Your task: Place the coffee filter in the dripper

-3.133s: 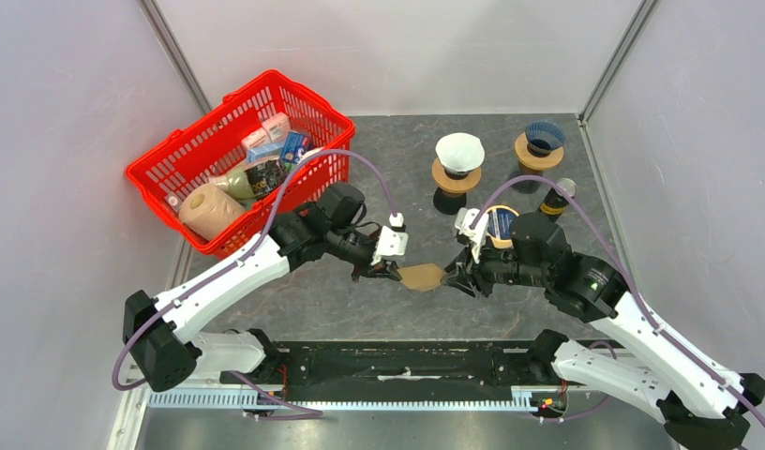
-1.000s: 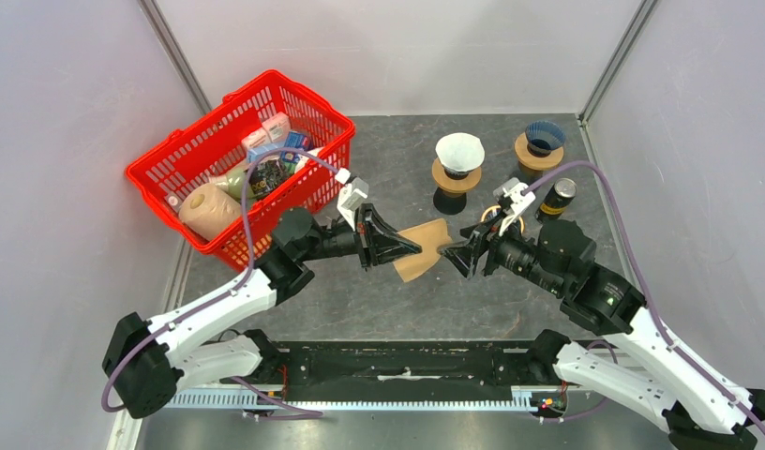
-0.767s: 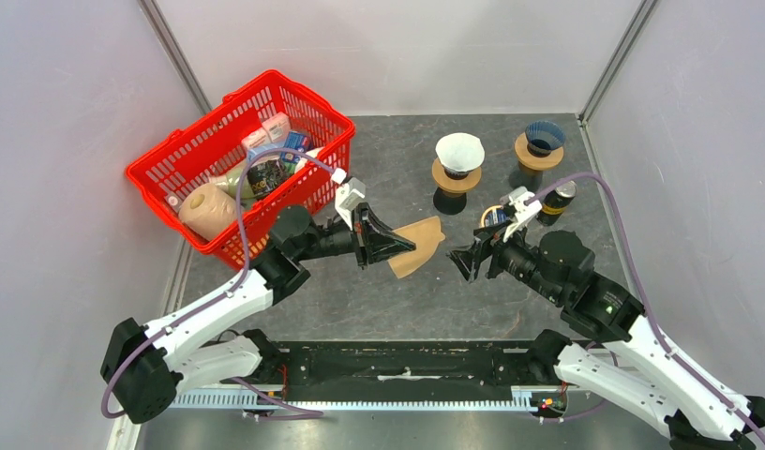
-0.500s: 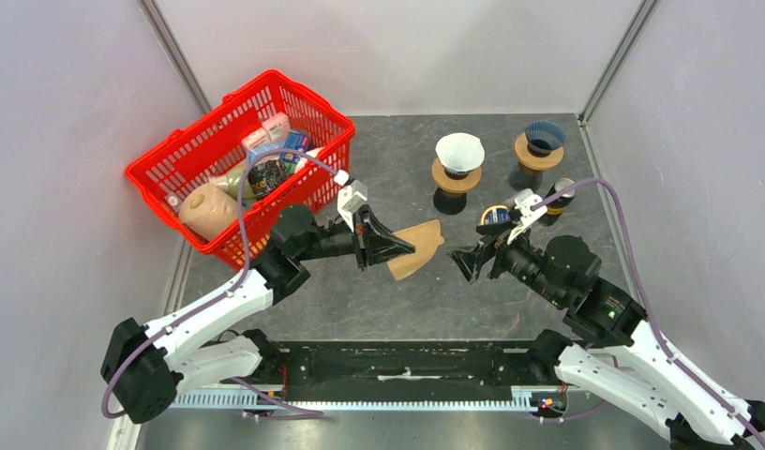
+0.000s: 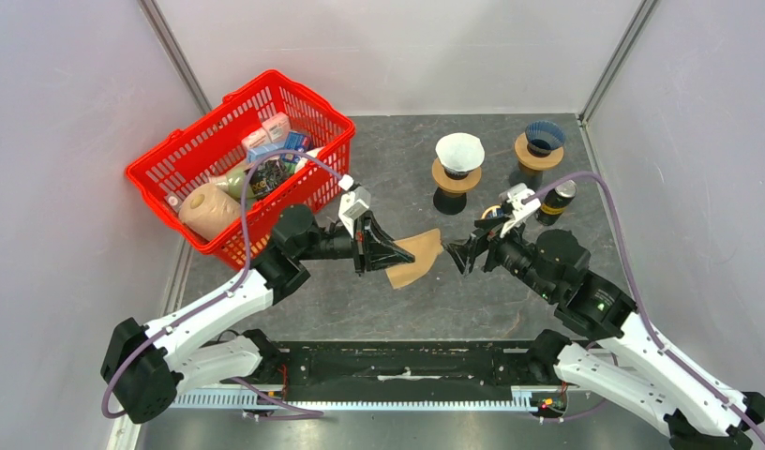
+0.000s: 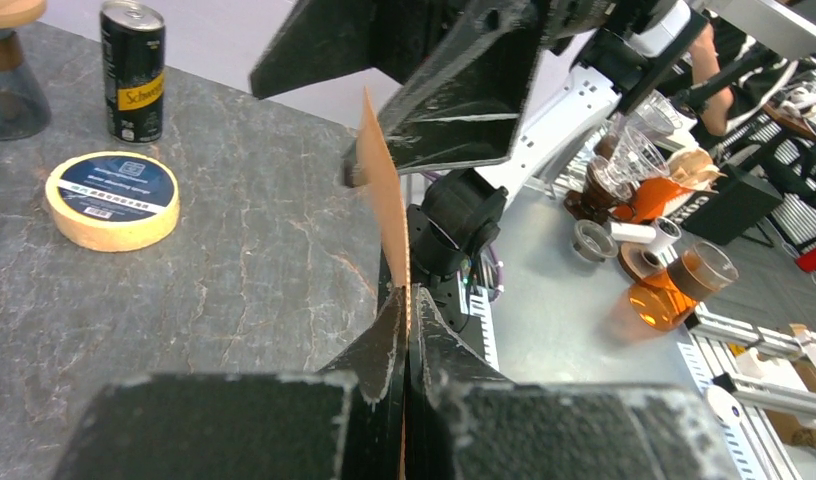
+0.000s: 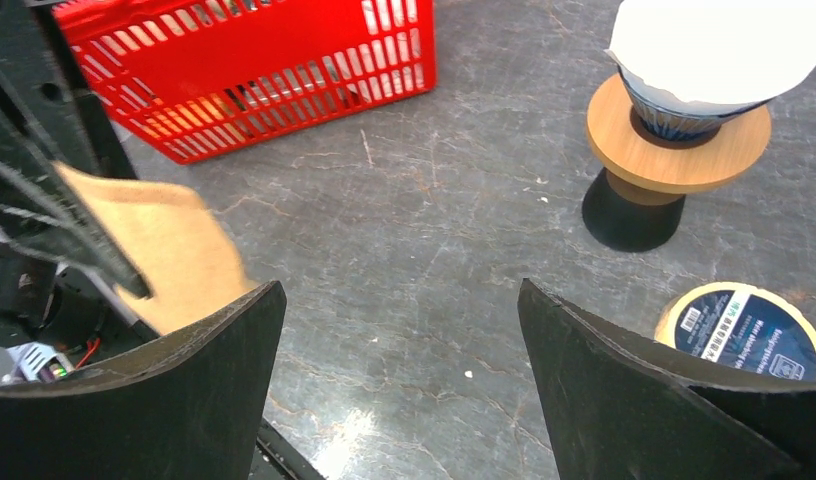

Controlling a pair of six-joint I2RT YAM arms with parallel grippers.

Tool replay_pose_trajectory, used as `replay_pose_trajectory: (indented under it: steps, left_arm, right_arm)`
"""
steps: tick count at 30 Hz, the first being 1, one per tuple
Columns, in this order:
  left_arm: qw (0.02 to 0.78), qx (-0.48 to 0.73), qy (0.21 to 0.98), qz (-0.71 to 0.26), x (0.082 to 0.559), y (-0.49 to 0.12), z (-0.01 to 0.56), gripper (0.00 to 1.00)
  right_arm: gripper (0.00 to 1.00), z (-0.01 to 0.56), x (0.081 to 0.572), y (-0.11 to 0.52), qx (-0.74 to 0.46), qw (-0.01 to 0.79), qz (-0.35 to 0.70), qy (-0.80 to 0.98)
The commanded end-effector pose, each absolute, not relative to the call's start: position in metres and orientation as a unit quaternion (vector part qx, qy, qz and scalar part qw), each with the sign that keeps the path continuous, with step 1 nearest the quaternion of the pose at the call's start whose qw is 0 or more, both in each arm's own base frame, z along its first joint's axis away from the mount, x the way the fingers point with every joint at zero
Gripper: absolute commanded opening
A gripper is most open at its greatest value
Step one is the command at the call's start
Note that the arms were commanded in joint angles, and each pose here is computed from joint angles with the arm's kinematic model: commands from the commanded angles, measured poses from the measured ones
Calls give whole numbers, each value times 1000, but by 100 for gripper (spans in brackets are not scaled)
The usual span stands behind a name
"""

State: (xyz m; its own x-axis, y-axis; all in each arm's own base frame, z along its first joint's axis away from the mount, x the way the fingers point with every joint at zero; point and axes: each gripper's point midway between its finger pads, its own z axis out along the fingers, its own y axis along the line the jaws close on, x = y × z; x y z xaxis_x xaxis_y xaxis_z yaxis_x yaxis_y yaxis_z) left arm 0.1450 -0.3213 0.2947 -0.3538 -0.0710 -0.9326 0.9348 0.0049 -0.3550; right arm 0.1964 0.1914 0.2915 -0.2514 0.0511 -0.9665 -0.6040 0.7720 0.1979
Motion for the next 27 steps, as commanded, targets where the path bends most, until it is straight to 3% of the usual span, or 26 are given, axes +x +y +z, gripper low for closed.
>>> replay_pose_trajectory:
  steps: [1,27]
  left_arm:
    - [431,415,531,-600,133,-318,301,2]
    - [461,374,572,-567,156,-316,294,2]
  right_arm:
    - [94,306,209,188,-162,603,266,735]
    - [95,306,178,210,-239,549,327,731]
